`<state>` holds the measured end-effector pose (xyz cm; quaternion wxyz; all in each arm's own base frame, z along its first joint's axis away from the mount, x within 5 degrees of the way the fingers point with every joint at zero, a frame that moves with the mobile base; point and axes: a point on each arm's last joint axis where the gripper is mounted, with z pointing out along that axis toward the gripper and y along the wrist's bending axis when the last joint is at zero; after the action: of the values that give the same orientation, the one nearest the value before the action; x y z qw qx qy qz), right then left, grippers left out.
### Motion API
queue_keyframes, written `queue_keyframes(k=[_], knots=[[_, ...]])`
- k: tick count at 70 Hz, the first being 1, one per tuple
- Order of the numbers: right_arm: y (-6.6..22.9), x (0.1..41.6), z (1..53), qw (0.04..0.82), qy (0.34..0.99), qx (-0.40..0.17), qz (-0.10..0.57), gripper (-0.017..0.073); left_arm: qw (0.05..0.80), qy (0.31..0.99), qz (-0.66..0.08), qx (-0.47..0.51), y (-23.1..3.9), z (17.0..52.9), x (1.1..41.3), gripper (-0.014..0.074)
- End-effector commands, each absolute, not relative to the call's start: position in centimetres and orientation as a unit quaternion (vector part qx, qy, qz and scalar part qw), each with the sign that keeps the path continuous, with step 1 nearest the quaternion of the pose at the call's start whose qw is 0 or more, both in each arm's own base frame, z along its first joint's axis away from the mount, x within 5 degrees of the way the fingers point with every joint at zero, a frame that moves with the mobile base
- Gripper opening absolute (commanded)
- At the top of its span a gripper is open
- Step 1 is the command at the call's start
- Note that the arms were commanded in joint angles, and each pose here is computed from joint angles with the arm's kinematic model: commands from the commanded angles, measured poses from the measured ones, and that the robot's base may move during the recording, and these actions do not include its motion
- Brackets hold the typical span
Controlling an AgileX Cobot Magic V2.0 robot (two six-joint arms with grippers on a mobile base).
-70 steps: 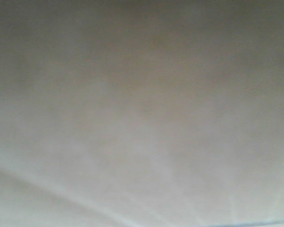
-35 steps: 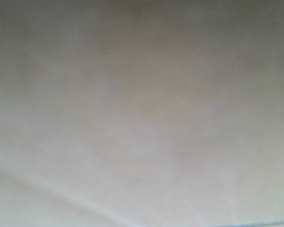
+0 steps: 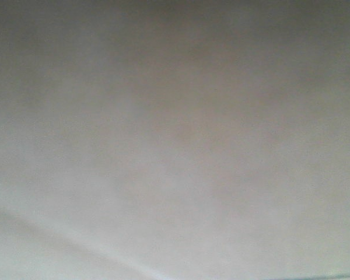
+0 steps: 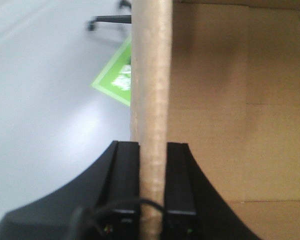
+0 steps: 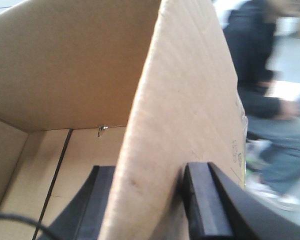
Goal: Grab box from left shelf to table start
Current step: 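Hold the box with both grippers while the base drives to the table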
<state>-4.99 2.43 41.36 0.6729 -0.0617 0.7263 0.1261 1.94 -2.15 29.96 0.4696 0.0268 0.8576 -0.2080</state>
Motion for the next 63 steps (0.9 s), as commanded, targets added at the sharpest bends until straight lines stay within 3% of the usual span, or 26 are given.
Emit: queue_keyframes(k=[1,63], knots=[[2.08,-5.35,42.44,0.704,0.7,-0.056,0.105,0.0057,0.362,0.909,-0.203,0.041,-2.42,28.21,1.08,-0.01],[2.08,-5.35,42.45,0.704,0.7,-0.056,0.105,0.0057,0.362,0.909,-0.203,0.041,-2.42,28.2,1.08,-0.01]])
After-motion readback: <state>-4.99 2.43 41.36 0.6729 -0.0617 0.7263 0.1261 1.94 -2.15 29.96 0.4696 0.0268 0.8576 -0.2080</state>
